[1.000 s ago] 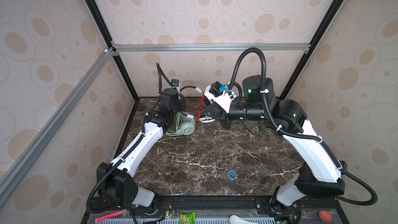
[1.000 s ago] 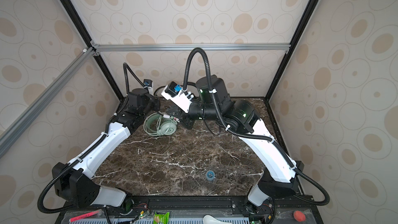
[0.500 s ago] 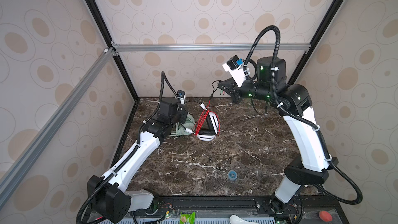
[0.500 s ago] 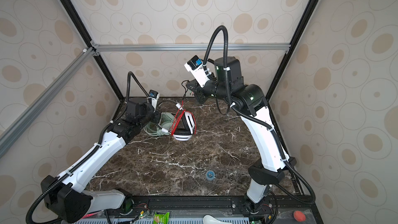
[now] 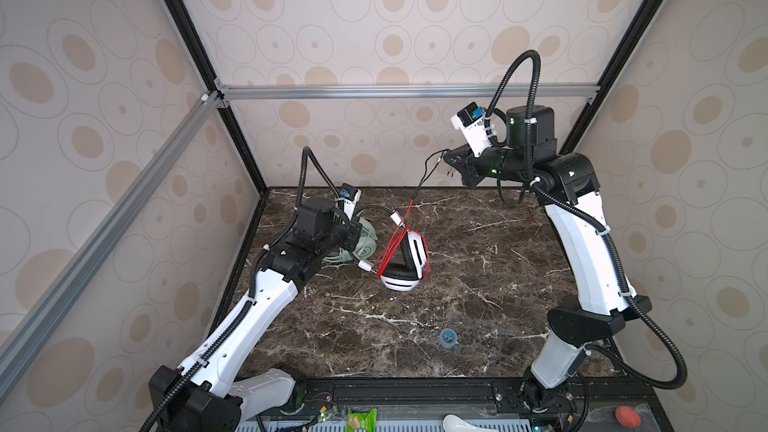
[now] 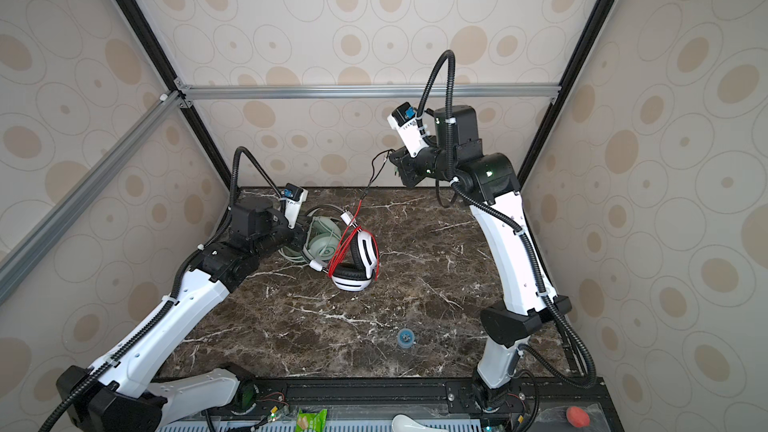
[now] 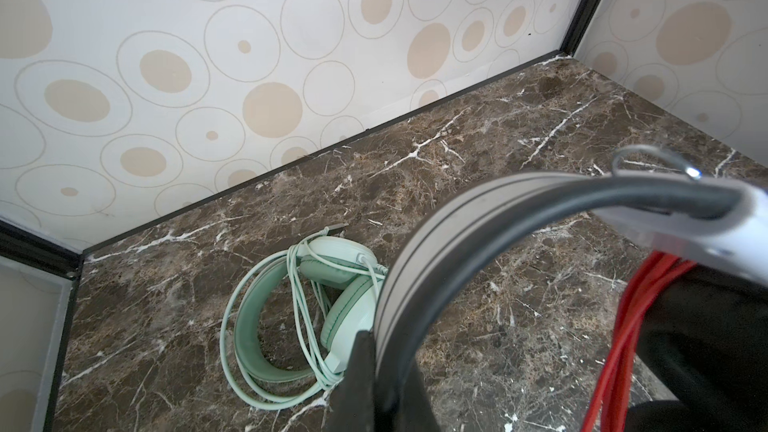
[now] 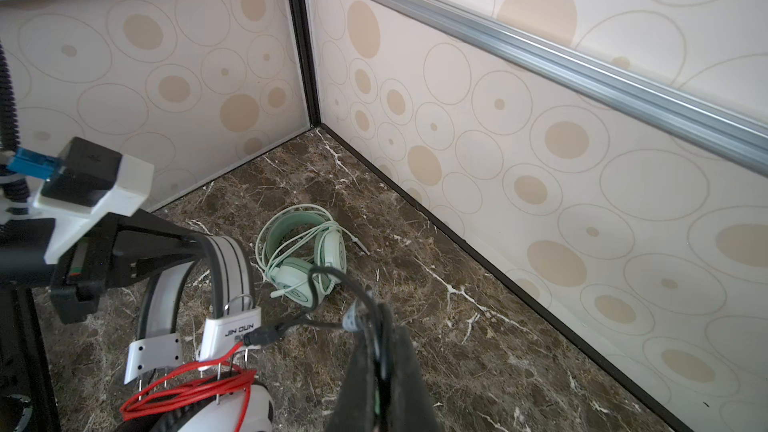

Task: Wrap the headphones
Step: 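Raise the headset with the left gripper while right pulls the cable down around it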

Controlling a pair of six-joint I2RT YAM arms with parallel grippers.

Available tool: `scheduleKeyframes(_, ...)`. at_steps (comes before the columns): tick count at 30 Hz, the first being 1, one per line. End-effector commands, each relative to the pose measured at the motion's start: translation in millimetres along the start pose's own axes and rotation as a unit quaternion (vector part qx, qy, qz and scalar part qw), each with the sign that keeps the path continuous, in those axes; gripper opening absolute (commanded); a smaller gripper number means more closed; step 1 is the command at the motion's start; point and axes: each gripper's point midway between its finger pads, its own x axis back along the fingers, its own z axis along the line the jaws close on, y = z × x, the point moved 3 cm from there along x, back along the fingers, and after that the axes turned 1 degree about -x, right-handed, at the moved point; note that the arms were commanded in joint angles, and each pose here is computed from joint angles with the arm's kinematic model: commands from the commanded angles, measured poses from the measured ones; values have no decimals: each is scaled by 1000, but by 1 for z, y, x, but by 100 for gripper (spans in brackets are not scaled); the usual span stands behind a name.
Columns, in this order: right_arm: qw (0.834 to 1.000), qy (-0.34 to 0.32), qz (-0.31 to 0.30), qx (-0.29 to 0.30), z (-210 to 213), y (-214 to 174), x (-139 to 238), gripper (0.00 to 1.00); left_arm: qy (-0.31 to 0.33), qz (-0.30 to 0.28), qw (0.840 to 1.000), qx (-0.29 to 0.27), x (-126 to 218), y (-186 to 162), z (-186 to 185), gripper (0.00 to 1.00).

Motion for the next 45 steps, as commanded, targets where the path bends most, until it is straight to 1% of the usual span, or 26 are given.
scheduleKeyframes(1, 1000, -9, -13, 1, -8, 4, 2, 0, -14, -42, 999, 9, 16, 20, -5, 0)
scheduleKeyframes(3, 1000, -29, -3, 1, -16, 0, 3, 0, -13, -42, 999, 9, 17, 20, -4, 0)
scheduleKeyframes(6, 997, -76, 32, 4, -34, -15, 3, 0, -22, -44, 999, 14, 19, 22, -6, 0)
scheduleKeyframes(10, 995, -85, 59, 3, -45, -34, -4, 0, -40, -52, 998, 17, 24, 30, -11, 0)
scheduleKeyframes(11, 995, -87, 58, 4, -46, -35, -4, 0, -42, -54, 997, 18, 26, 31, -12, 0)
scheduleKeyframes(12, 994, -86, 74, -2, -48, -48, -12, 0, -45, -57, 997, 19, 28, 33, -13, 0)
scheduleKeyframes(14, 993, -84, 77, -14, -52, -59, -16, 0, -50, -66, 996, 25, 33, 40, -14, 0)
scheduleKeyframes(18, 994, -72, 76, -28, -54, -76, -23, 0, -72, -102, 991, 47, 48, 65, -18, 0)
scheduleKeyframes(25, 998, -33, 32, -41, -46, -91, -31, 0, -111, -163, 978, 66, 77, 113, -24, 0)
scheduleKeyframes(29, 999, -19, 13, -39, -41, -100, -32, 0, -130, -197, 969, 73, 95, 148, -25, 0)
scheduleKeyframes(33, 998, 11, -43, -37, -29, -94, -26, 0, -143, -230, 959, 84, 110, 180, -25, 0)
scheduleKeyframes(36, 995, 43, -81, -38, -18, -90, -23, 0, -160, -248, 950, 97, 115, 200, -27, 0)
scheduleKeyframes(39, 990, 72, -110, -46, -11, -84, -22, 0, -186, -272, 937, 113, 121, 217, -30, 0)
scheduleKeyframes(42, 983, 88, -144, -68, -8, -79, -21, 0, -201, -288, 927, 132, 125, 229, -31, 0)
scheduleKeyframes(45, 977, 106, -160, -99, -5, -78, -25, 0, -215, -304, 915, 153, 127, 239, -31, 0)
